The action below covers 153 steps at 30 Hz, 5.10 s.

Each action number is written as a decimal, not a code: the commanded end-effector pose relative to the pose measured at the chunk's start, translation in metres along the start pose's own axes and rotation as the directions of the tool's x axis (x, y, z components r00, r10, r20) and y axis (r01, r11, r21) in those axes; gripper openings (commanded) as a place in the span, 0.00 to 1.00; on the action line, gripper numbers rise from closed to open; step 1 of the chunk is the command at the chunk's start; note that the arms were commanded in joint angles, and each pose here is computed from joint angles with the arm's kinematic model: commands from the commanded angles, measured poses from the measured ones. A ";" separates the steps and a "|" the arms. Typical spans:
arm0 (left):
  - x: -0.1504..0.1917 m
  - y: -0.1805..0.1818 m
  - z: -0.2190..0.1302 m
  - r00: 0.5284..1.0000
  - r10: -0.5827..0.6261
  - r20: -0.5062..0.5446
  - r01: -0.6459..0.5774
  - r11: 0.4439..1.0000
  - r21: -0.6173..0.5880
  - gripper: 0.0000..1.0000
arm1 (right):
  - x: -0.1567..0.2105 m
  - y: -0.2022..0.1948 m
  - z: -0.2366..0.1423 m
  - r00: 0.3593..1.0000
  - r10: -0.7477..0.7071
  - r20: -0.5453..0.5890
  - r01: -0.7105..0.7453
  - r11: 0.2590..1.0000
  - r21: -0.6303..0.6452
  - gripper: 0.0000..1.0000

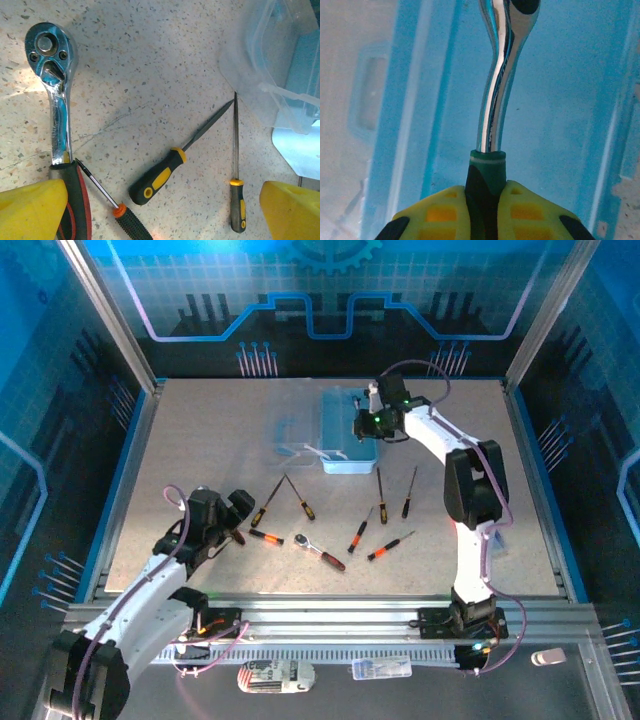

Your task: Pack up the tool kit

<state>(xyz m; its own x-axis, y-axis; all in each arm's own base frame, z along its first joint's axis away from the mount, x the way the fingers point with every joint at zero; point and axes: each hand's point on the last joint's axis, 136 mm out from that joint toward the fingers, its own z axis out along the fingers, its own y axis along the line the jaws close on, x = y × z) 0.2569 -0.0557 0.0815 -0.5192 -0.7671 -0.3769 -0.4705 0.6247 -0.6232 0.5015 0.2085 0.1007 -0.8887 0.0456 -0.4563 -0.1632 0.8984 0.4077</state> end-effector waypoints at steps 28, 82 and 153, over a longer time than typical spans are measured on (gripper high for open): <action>0.002 -0.005 0.000 1.000 -0.009 -0.016 0.009 0.999 0.037 0.99 | 0.012 0.003 0.061 0.990 0.058 -0.127 -0.060 0.998 -0.014 0.17; -0.053 0.036 0.039 0.997 0.057 -0.059 -0.077 0.903 -0.422 0.47 | 0.095 0.035 -0.083 0.957 0.001 0.290 0.051 0.984 -0.172 0.33; -0.057 -0.027 0.021 0.970 0.220 -0.107 -0.240 0.937 -0.255 0.00 | 0.145 0.165 -0.079 0.917 -0.349 0.192 0.395 0.857 -0.330 0.59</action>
<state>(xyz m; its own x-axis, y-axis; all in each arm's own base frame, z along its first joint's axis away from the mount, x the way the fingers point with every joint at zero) 0.3018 -0.0170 0.0800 -0.6733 -0.6211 -0.4013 -0.5749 0.7809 -0.2442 0.3256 0.3118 0.1614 -0.6817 -0.1189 -0.7219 -0.5807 0.6882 0.4350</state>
